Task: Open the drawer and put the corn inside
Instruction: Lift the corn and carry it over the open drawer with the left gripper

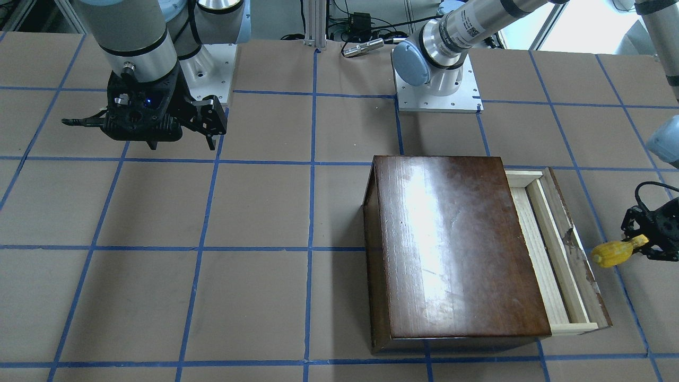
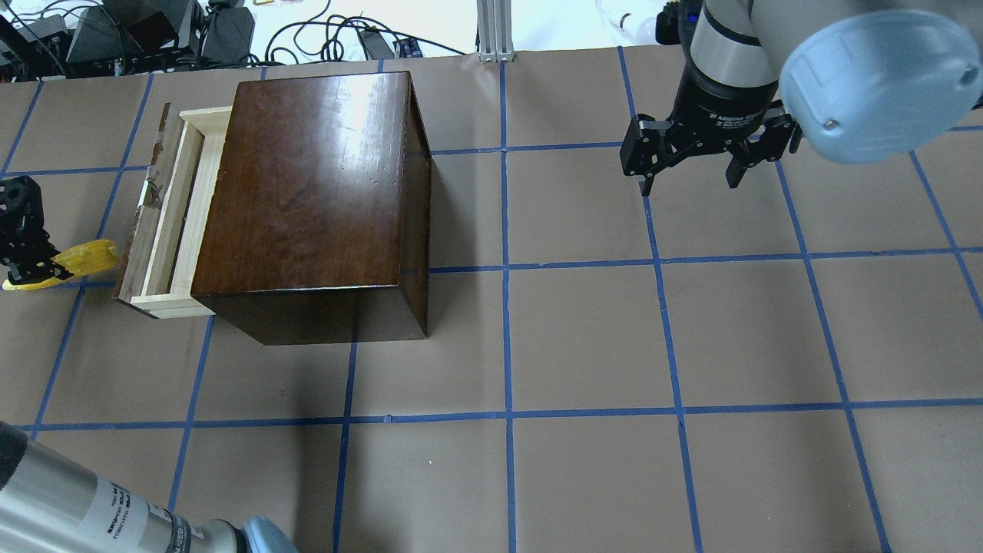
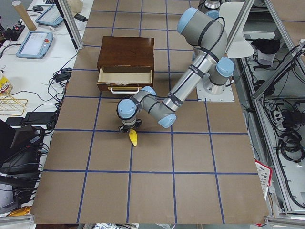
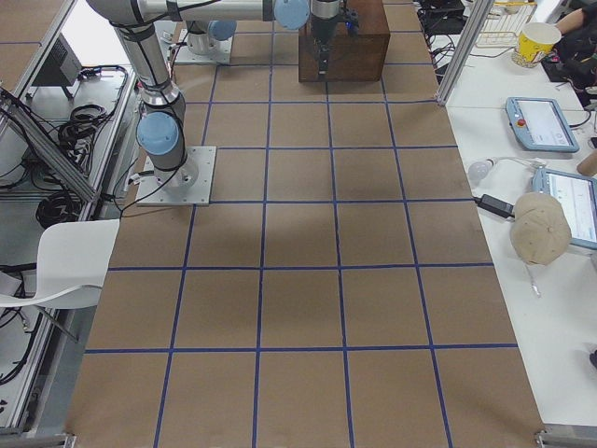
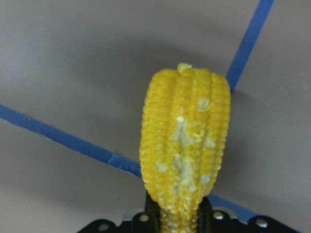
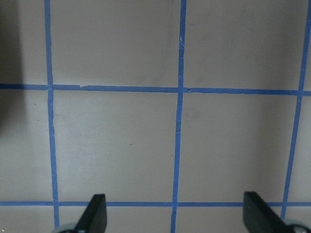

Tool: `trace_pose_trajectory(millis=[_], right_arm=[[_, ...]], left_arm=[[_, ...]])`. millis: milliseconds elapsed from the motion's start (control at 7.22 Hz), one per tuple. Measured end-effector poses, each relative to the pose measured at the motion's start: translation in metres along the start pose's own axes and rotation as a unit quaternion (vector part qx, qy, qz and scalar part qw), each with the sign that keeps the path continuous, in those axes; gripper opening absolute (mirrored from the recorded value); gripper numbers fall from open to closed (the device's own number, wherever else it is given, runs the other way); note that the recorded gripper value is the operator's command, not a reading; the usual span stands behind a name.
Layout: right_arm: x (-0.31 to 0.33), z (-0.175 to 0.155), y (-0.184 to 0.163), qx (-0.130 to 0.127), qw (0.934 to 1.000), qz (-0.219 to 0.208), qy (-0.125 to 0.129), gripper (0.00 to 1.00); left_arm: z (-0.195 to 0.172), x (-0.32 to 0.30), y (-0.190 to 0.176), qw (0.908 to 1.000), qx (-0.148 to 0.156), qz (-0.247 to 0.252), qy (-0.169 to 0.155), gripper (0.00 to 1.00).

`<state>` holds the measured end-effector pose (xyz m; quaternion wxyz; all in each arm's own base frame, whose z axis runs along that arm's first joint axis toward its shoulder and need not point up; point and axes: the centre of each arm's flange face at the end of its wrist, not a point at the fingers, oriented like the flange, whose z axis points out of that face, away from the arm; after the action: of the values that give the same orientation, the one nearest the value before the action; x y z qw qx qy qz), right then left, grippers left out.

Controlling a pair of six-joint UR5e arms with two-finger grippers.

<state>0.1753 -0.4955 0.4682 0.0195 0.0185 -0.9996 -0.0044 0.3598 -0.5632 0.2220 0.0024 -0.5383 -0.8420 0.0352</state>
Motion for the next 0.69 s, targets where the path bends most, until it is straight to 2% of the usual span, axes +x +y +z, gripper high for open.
trace_pose_trajectory(millis=[416,693], right_arm=[[0.0,0.0,0.0,0.0,1.0,0.0,0.0,1.0],[0.0,0.0,0.0,0.0,1.0,0.0,0.0,1.0]], left_arm=[[-0.076,0.004,-0.044,0.9981,-0.016,-0.029,-0.052,0.05],[-0.121,0.013,-0.095,0.9908,-0.019,-0.103,-0.085,0.06]])
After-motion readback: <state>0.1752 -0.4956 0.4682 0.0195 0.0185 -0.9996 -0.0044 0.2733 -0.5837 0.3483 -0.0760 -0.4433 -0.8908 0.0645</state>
